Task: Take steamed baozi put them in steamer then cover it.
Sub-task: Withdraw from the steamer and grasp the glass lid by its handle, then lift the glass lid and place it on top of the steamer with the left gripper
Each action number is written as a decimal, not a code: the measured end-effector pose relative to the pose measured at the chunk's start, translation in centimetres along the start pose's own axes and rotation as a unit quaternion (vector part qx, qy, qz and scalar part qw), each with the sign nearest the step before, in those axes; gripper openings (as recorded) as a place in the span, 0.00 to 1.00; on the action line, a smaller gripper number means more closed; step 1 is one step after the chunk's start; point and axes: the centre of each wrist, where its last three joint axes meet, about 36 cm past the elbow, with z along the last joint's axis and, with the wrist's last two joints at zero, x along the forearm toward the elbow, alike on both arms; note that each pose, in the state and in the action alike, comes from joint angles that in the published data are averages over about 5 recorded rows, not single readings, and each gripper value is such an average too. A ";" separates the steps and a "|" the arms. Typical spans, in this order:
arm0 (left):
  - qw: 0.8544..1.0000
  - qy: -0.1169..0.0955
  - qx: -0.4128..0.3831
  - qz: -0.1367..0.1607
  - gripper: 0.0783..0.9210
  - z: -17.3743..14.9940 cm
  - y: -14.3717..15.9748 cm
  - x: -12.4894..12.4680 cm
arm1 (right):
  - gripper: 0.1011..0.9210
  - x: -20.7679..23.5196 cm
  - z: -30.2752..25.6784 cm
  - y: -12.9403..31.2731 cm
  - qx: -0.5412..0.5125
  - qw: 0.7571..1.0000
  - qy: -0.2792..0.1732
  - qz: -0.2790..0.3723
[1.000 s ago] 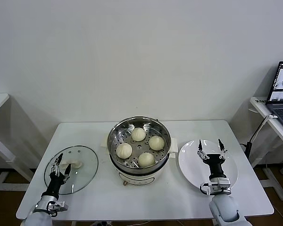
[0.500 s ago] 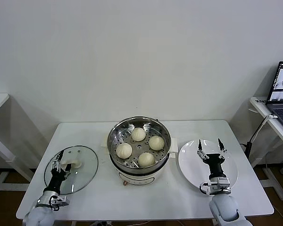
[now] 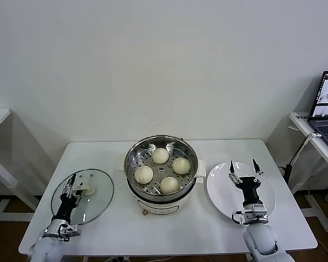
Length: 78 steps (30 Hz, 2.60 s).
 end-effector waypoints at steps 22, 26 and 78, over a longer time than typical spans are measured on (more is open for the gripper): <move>1.000 0.004 -0.003 0.002 0.14 0.4 0.2 0.1 | 0.88 -0.7 -0.2 -0.3 0.007 1.000 -0.007 -0.004; 1.000 0.010 -0.011 -0.018 0.14 0.7 2.1 0.2 | 0.88 -0.8 -0.3 -0.3 0.009 1.000 -0.009 -0.006; 0.994 -0.097 -0.006 -0.056 0.14 -33.5 17.0 0.1 | 0.88 -0.3 -0.3 0.8 0.003 0.999 0.032 -0.002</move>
